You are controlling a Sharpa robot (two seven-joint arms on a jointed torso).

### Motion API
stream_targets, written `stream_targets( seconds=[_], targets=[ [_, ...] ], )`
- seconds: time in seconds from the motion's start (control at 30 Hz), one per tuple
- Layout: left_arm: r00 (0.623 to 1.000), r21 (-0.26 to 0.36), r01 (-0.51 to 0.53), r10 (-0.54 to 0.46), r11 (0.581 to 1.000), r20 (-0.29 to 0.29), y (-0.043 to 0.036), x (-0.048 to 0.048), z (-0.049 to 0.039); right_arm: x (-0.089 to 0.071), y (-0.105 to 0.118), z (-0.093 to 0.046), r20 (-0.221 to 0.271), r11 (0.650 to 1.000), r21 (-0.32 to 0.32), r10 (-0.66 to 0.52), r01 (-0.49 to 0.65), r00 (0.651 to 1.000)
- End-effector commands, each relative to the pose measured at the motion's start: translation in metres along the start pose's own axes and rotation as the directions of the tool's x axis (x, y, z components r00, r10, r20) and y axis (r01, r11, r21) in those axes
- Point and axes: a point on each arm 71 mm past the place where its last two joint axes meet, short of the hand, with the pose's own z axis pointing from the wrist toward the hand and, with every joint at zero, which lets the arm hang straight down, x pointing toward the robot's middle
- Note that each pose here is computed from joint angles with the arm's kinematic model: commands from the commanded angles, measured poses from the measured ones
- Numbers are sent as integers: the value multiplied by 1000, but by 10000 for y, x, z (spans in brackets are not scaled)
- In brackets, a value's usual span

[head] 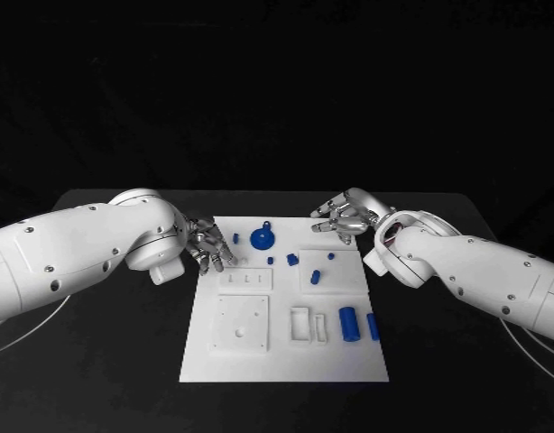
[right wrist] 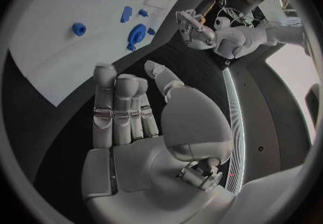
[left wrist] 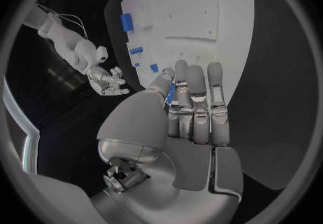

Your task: Assemble the parts on the task board

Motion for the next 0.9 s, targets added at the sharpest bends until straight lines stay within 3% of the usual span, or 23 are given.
stream_targets(
  seconds=[0.03,0.37,0.9],
  targets=[
    [988,110,130,-139,985,70,-39,-27,-85,88,117,44,-120,975,-81,-217,208,969],
    [961,235,227,-257,945,107,3,15,-276,173,320,225,-182,877,-156,-478,455,859],
    [935,302,277,-329,912,136,1,45,-372,441,451,355,-297,739,-201,-671,643,679]
  ],
)
